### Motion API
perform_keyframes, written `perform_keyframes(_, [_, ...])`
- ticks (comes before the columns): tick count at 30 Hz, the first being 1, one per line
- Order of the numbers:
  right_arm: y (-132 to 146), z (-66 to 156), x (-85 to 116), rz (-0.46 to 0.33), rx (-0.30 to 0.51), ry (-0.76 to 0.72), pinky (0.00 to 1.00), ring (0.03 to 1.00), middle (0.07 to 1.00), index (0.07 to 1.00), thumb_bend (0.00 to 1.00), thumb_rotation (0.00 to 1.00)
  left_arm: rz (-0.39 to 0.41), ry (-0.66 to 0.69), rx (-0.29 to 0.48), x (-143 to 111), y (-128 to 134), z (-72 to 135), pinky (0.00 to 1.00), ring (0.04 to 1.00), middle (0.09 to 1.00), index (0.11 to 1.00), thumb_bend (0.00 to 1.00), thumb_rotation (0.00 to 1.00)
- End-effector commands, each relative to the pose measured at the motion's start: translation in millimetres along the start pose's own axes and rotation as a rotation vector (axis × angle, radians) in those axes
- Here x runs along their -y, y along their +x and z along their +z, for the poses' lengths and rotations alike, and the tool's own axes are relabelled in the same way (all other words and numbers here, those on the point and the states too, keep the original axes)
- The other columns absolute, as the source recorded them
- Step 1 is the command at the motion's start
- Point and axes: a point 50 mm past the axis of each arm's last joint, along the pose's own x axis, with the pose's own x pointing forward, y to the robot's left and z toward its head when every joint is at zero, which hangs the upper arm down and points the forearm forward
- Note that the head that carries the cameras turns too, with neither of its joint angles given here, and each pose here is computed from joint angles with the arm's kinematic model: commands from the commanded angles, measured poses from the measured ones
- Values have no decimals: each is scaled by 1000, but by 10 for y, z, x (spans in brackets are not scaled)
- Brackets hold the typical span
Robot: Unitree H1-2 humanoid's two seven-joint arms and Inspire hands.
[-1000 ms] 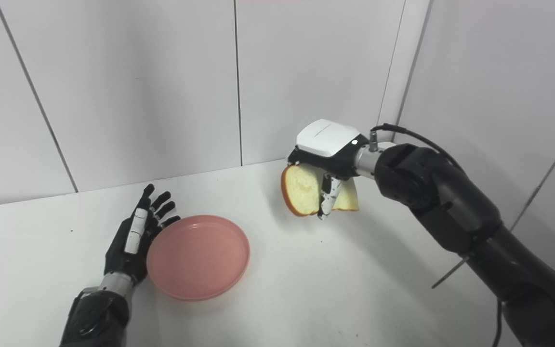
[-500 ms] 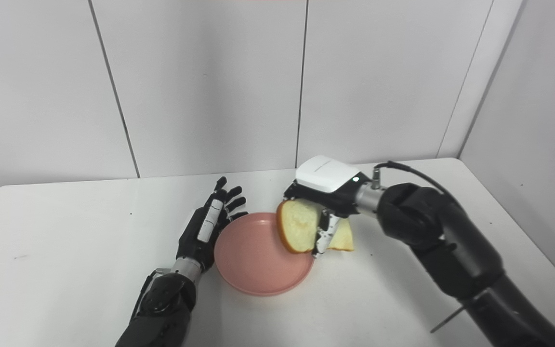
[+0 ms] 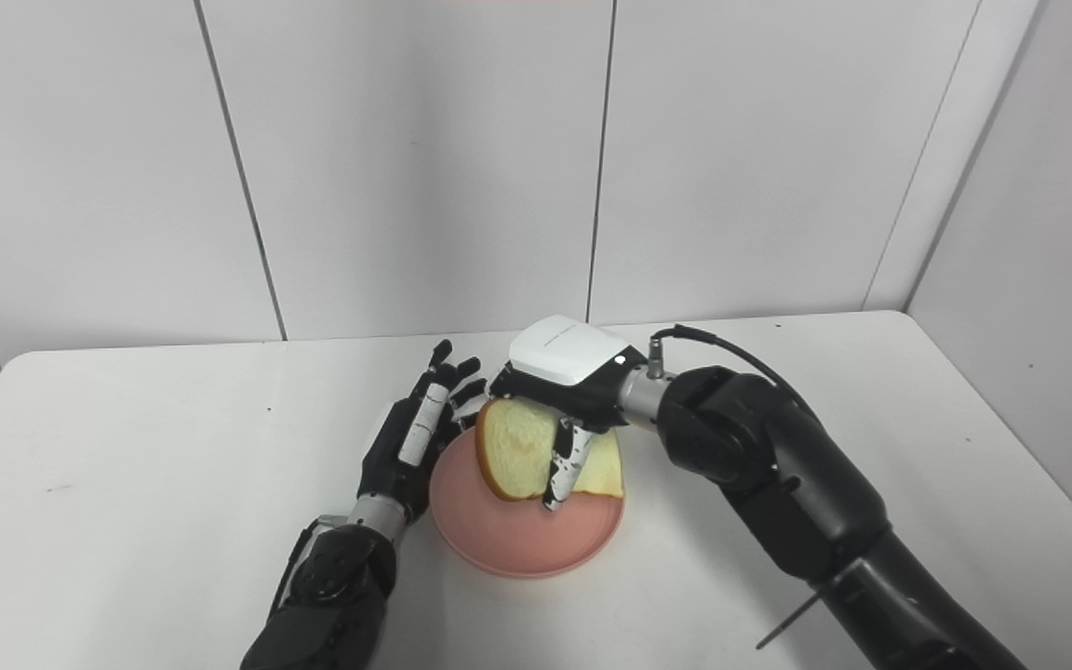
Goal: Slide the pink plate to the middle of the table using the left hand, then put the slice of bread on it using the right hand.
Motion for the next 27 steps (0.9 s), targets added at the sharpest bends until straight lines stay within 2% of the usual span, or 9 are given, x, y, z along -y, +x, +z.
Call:
perform_keyframes(1, [34,20,290,-72,24,-51,300,366,437,517,522,7,42,-44,-157,-9,-290,-454,684,876,911,1000,898,794])
perform_keyframes(5, [114,63,252,-62,36,-40,269,335,420,523,520,7,39,-49,-155,6,-298,-461,692,872,909,1000,895,786])
perform_keyframes(9, [180,85,191,-33,33,-42,299,359,426,526,520,6,40,-48,-157,13,-303,-467,696,876,907,1000,902,782])
perform_keyframes(14, [258,59,74,3,34,-57,267,331,420,522,519,8,47,-44,-152,-12,-289,-441,675,870,917,1000,888,786])
perform_keyframes(20, [296,18,-24,19,44,-46,255,320,422,515,520,8,54,-46,-143,-28,-280,-421,731,872,915,1000,902,787])
perform_keyframes(24, [311,-9,-57,20,42,-39,289,360,449,510,522,9,55,-47,-147,-34,-287,-430,736,874,914,1000,906,786])
perform_keyframes(27, [315,-23,-30,19,41,-40,356,428,468,508,524,12,51,-52,-145,-52,-288,-420,743,884,920,1000,915,787])
